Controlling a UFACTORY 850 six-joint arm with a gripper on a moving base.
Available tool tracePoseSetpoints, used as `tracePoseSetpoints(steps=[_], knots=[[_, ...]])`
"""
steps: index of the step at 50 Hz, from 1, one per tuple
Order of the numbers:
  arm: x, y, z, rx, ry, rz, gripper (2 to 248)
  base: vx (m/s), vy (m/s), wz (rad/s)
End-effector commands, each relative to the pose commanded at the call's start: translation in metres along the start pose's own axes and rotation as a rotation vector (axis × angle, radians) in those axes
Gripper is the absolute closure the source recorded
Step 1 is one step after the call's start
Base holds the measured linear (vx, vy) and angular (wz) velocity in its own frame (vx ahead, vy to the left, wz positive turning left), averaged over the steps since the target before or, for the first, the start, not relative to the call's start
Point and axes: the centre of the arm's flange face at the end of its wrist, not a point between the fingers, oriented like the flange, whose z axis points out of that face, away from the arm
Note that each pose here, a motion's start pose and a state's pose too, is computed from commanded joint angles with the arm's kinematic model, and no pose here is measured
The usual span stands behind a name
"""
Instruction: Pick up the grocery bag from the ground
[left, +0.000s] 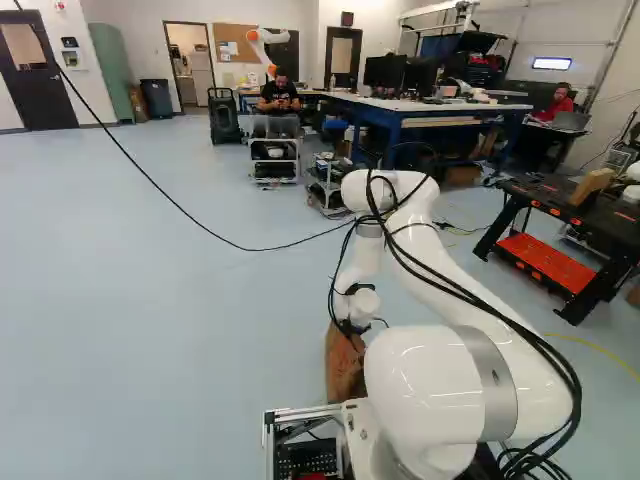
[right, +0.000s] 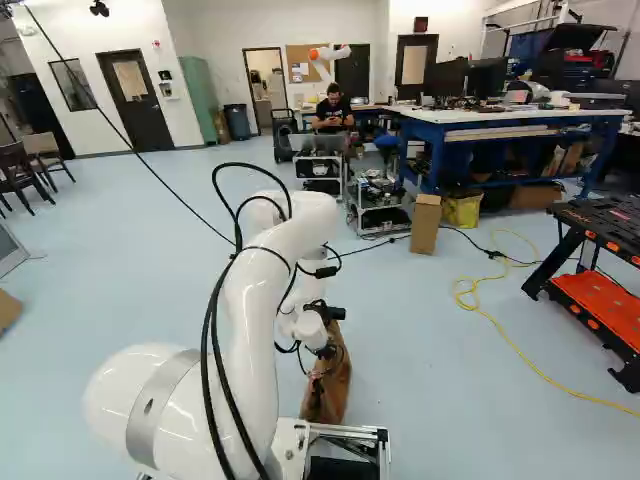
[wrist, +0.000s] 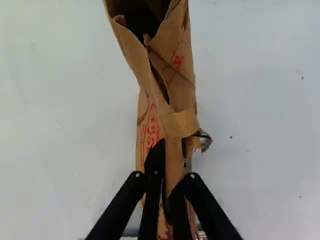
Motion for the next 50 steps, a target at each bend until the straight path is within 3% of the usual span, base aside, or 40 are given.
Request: tracePoseSetpoints(steps=[9,38,50], knots=[[0.003,0.000,-0.013,0.000,0.004,0.000,228,0.000,0.000,0.000],[0.019,0.000,-0.090,0.000,0.038,0.000,228,0.000,0.000,0.000],[0.026,0.000,-0.122,0.000,0.079,0.000,228,0.000,0.000,0.000]])
